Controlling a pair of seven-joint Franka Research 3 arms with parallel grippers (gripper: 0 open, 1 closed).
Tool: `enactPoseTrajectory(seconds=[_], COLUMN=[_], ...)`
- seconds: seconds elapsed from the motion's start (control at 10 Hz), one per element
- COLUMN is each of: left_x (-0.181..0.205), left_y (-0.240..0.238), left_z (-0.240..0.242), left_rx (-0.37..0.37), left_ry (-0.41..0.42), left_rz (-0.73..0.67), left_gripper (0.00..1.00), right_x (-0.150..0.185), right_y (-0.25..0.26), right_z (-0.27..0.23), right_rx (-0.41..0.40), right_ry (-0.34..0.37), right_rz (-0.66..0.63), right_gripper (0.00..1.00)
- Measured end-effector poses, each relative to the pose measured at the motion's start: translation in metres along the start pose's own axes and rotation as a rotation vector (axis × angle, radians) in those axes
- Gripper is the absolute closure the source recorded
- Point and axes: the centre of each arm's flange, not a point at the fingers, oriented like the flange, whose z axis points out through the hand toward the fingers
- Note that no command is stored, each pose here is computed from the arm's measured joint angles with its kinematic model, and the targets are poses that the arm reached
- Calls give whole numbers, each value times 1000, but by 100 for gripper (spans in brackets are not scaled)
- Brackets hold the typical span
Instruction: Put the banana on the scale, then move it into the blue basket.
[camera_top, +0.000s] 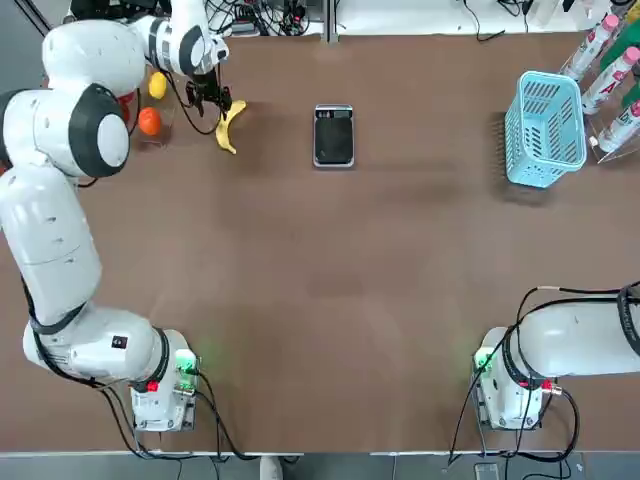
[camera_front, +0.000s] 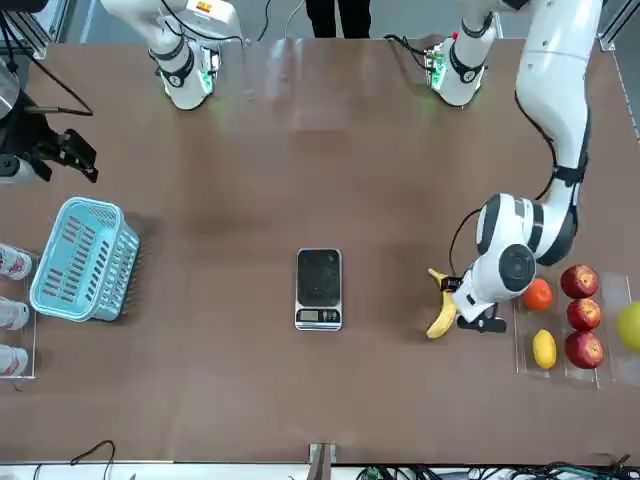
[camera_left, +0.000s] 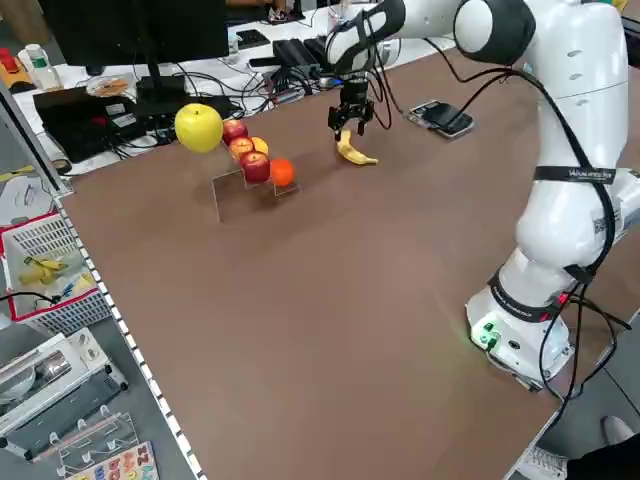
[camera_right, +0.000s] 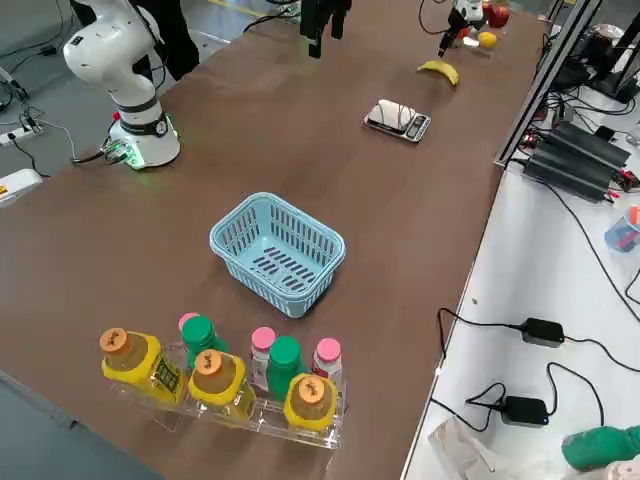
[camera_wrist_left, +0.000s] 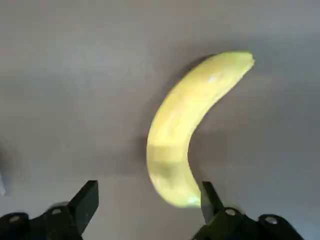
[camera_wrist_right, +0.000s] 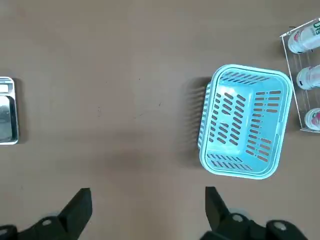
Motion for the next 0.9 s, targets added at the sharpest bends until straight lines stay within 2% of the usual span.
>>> enactPoseTrajectory(seconds=[0.3,0.5,0.8,0.9], left_x=[9,10,7,8], left_y=[5,7,10,10], left_z=[21,33,46,46], left_rx=[-19,-24,-23,-23], left_ry=[58,64,45,46], left_rz=[-38,-47,-47,-49], left_gripper=[10,14,30,44], right_x=[0,0,0,0], right_y=[0,0,0,0], right_z=[0,0,0,0], right_rx=[0,0,0,0], right_ry=[0,0,0,0], right_rz=[0,0,0,0], right_gripper=[0,0,0,0])
